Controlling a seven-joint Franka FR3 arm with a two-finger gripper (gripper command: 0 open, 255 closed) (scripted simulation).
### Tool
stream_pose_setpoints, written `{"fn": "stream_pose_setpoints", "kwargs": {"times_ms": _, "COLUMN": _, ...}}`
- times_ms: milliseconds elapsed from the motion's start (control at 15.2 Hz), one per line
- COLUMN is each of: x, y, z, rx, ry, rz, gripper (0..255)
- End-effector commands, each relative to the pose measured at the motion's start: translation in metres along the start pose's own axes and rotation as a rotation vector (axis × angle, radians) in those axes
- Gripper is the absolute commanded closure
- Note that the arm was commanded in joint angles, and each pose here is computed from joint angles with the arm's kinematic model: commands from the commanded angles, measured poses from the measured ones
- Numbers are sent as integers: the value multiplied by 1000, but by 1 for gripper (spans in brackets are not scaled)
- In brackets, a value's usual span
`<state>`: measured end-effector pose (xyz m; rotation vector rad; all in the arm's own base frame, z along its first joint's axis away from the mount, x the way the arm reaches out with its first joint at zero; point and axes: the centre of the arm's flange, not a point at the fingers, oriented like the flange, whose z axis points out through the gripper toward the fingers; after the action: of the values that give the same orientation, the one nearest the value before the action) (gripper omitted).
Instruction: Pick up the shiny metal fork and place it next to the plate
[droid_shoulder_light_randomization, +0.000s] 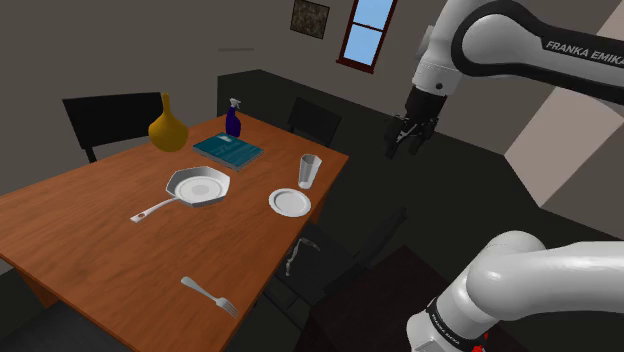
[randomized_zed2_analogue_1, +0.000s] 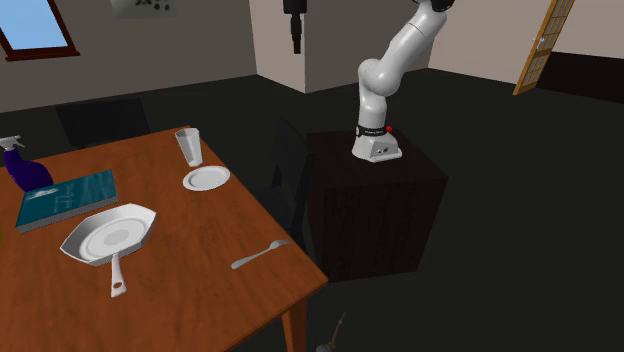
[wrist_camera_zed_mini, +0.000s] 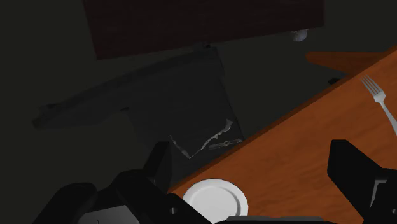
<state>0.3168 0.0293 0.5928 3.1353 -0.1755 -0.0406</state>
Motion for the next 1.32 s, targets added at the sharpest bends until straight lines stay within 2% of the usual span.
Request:
{"fn": "stream_pose_setpoints", "kwargs": {"times_ms": 0, "x": 0, "y": 0, "z": 0, "rx": 0, "ry": 0, "rz": 0, "gripper": 0}}
{"fn": "stream_pose_setpoints", "kwargs": {"times_ms": 1254, "x": 69, "y": -145, "z": 192, "rx": 33, "ry": -39, "rz": -93, "gripper": 0}}
